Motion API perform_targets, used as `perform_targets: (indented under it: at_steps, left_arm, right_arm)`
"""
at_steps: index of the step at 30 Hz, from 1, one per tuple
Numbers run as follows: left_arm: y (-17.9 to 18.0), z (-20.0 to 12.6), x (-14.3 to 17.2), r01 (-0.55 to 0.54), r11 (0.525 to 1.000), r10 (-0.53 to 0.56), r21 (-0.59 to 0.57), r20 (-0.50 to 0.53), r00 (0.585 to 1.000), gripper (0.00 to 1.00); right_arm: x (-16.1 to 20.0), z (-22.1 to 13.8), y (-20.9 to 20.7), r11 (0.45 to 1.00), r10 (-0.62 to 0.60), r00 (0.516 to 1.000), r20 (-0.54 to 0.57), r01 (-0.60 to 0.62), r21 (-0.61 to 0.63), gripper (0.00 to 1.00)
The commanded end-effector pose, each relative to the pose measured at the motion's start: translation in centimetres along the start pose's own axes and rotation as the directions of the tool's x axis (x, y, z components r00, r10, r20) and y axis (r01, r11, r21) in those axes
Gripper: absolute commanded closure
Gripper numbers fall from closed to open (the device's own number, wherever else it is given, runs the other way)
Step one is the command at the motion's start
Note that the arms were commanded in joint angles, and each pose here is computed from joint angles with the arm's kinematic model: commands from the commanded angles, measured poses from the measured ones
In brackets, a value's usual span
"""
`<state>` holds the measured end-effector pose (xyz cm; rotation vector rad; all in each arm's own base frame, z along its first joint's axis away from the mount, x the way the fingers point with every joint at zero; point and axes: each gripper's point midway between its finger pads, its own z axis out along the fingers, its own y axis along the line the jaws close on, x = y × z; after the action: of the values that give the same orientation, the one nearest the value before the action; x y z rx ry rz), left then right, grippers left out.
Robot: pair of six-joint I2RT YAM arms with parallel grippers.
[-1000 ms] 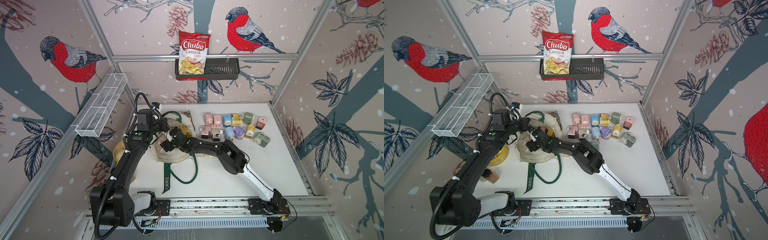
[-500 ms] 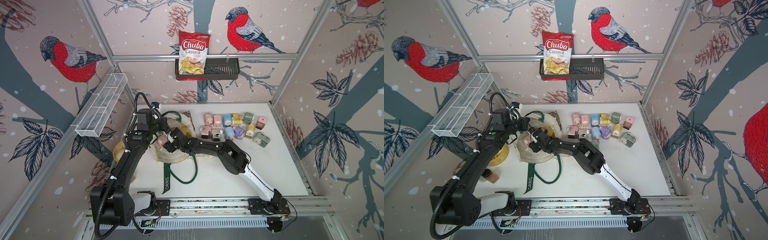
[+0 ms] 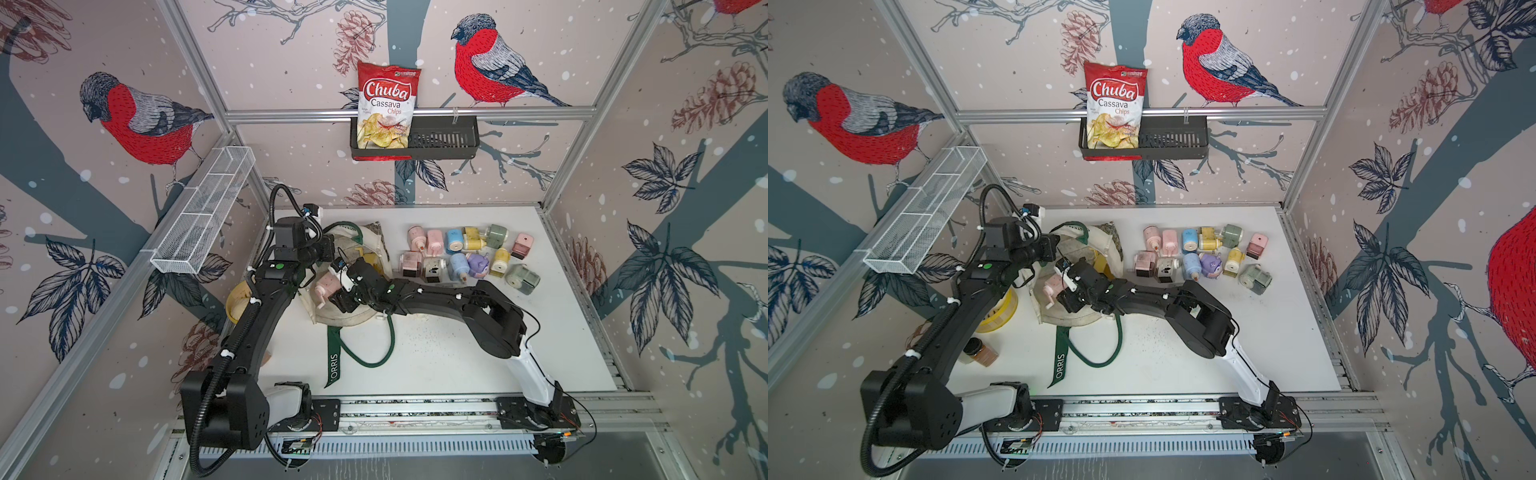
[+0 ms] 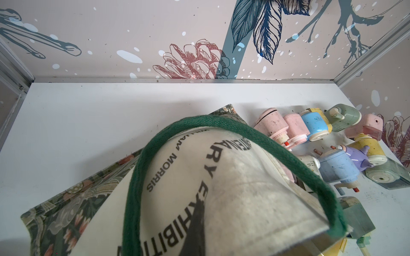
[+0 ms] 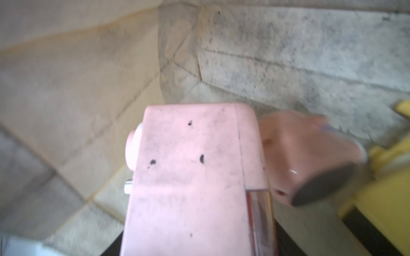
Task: Take out the pencil sharpeners from the tote bags
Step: Pick up the pencil sharpener from the canvas bag, then place the pencil sharpener at the center of the board.
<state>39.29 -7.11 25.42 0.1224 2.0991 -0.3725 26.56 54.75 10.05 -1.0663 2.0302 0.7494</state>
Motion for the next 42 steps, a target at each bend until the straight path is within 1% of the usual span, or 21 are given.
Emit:
perform_targets:
  at_steps: [1, 10, 18, 24, 27, 30, 32, 36, 39, 42]
  left_arm:
    - [0.2, -0.2, -1.5, -0.008, 1.000, 0.009, -0.014, 0.054, 0.998, 1.00]
    - [0.5, -0.1, -1.4, 0.000, 1.000, 0.001, -0.031, 0.047, 0.999, 1.00]
    - [0.6, -0.3, -1.5, 0.001, 0.999, 0.001, -0.036, 0.052, 0.999, 1.00]
    - [0.6, -0.3, -1.6, 0.003, 0.999, -0.001, -0.038, 0.054, 0.999, 1.00]
    - [0.6, -0.3, -1.5, 0.003, 0.999, -0.001, -0.039, 0.051, 0.999, 1.00]
    - [0.7, -0.2, -1.4, 0.005, 0.999, -0.003, -0.042, 0.047, 0.999, 1.00]
    - [0.7, -0.3, -1.5, 0.005, 0.999, -0.003, -0.043, 0.049, 0.999, 1.00]
    - [0.7, -0.5, -1.6, 0.004, 0.999, -0.002, -0.045, 0.053, 0.999, 1.00]
    - [0.7, -0.6, -1.7, 0.004, 0.999, -0.001, -0.047, 0.058, 0.998, 1.00]
    - [0.7, -0.6, -1.7, 0.006, 0.999, -0.004, -0.044, 0.058, 0.998, 1.00]
  right_arm:
    - [-1.3, -1.9, -0.2, 1.000, 0.017, 0.998, 0.059, -0.018, 0.017, 0.60]
    - [-1.6, -6.8, 0.3, 0.999, 0.012, 0.996, 0.089, -0.015, 0.033, 0.60]
    - [-2.0, -10.8, 1.6, 1.000, -0.007, 0.993, 0.122, 0.005, 0.013, 0.60]
    - [-1.3, -13.7, 2.3, 1.000, -0.008, 0.991, 0.135, 0.010, -0.009, 0.60]
    - [-1.4, -15.3, 2.5, 1.000, -0.019, 0.989, 0.145, 0.019, 0.000, 0.60]
    - [-1.2, -17.3, 1.4, 0.998, -0.013, 0.988, 0.152, 0.004, 0.059, 0.60]
    - [-0.4, -18.6, 0.1, 0.994, 0.003, 0.988, 0.151, -0.019, 0.103, 0.60]
    - [1.4, -21.4, -3.5, 0.979, 0.118, 0.980, 0.160, -0.142, 0.148, 0.60]
    - [3.2, -24.3, -7.7, 0.931, 0.201, 0.957, 0.211, -0.253, 0.262, 0.60]
    - [5.6, -27.0, -11.5, 0.861, 0.289, 0.922, 0.256, -0.367, 0.353, 0.60]
